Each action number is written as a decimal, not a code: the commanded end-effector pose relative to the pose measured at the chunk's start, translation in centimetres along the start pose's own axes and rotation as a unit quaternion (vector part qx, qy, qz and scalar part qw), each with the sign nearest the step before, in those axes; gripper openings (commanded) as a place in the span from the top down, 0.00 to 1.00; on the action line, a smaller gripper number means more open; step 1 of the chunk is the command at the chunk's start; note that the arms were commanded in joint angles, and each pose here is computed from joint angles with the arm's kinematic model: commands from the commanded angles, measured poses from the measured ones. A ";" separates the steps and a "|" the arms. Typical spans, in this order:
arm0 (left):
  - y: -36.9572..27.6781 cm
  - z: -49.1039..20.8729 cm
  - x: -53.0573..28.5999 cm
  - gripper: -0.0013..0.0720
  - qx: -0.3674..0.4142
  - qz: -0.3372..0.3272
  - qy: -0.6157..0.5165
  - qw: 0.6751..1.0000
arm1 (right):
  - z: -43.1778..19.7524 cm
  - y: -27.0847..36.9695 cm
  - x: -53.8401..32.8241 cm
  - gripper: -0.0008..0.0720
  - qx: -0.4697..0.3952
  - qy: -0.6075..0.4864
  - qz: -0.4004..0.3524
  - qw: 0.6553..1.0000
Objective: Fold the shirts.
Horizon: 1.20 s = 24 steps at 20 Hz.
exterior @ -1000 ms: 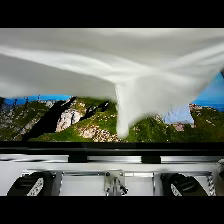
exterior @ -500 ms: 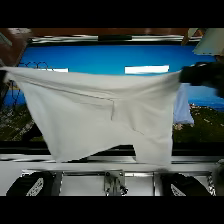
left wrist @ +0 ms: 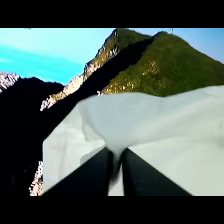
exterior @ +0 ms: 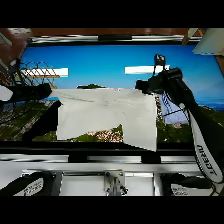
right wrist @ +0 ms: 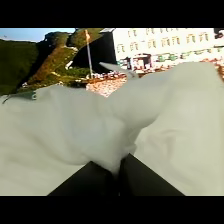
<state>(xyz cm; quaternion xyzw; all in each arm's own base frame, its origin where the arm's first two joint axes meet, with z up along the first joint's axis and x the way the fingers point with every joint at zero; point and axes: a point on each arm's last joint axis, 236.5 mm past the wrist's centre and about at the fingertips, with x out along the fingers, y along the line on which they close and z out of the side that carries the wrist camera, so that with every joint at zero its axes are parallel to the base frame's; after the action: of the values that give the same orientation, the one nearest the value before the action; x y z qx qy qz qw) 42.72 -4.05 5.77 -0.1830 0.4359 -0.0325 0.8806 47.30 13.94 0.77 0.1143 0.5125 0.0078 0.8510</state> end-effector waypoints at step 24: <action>8.8 -24.0 -0.7 0.07 -0.124 0.010 0.384 0.915 | -8.8 -14.0 -3.1 0.20 0.066 0.236 0.042 0.969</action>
<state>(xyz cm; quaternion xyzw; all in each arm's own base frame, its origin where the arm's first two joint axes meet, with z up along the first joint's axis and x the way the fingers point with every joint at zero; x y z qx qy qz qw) 22.77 -2.65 -8.79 -0.2518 0.7502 -0.0460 0.6096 36.35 1.48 -3.34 0.1822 0.6990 0.0352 0.6906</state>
